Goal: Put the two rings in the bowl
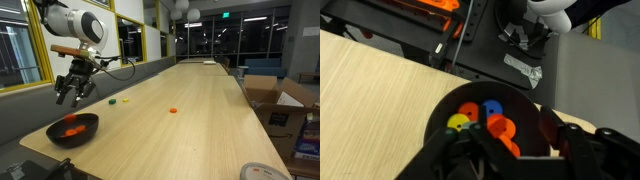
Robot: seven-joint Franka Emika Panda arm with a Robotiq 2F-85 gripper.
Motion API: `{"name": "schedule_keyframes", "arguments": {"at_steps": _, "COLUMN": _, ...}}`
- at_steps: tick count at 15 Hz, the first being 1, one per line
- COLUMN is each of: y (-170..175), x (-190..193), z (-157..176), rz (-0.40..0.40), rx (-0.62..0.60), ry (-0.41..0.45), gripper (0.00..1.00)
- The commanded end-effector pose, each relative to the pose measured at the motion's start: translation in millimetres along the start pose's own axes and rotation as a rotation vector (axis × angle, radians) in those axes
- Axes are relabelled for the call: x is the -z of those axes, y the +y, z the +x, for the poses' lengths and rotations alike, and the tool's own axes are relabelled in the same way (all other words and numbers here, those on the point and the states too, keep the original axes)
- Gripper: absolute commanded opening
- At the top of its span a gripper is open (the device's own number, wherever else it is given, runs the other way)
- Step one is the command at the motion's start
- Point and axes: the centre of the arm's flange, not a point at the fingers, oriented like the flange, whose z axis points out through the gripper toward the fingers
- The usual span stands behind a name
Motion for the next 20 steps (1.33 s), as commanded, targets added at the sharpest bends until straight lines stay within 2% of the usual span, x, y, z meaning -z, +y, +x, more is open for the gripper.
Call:
{"name": "schedule_keyframes", "arguments": {"at_steps": 1, "y": 2, "x": 9, "z": -1, "rz": 0.024, "rx": -0.005, "ry": -0.017, "gripper": 0.88}}
{"name": "schedule_keyframes", "arguments": {"at_steps": 3, "y": 4, "x": 10, "z": 1, "rz": 0.011, "rx": -0.027, "ry": -0.005, "gripper": 1.0}}
{"name": "schedule_keyframes", "arguments": {"at_steps": 4, "y": 7, "x": 12, "z": 2, "rz": 0.004, "rx": -0.045, "ry": 0.013, "gripper": 1.0}}
{"name": "schedule_keyframes", "arguments": {"at_steps": 7, "y": 33, "x": 37, "z": 4, "rz": -0.014, "rx": -0.173, "ry": 0.142, "gripper": 1.0}}
{"name": "schedule_keyframes", "arguments": {"at_steps": 10, "y": 68, "x": 69, "z": -4, "rz": -0.031, "rx": -0.247, "ry": 0.28, "gripper": 1.0}}
{"name": "schedule_keyframes", "arguments": {"at_steps": 15, "y": 154, "x": 102, "z": -13, "rz": -0.062, "rx": -0.427, "ry": 0.463, "gripper": 1.0}}
{"name": "schedule_keyframes", "arguments": {"at_steps": 20, "y": 251, "x": 107, "z": 7, "rz": -0.058, "rx": -0.655, "ry": 0.586, "gripper": 1.0}}
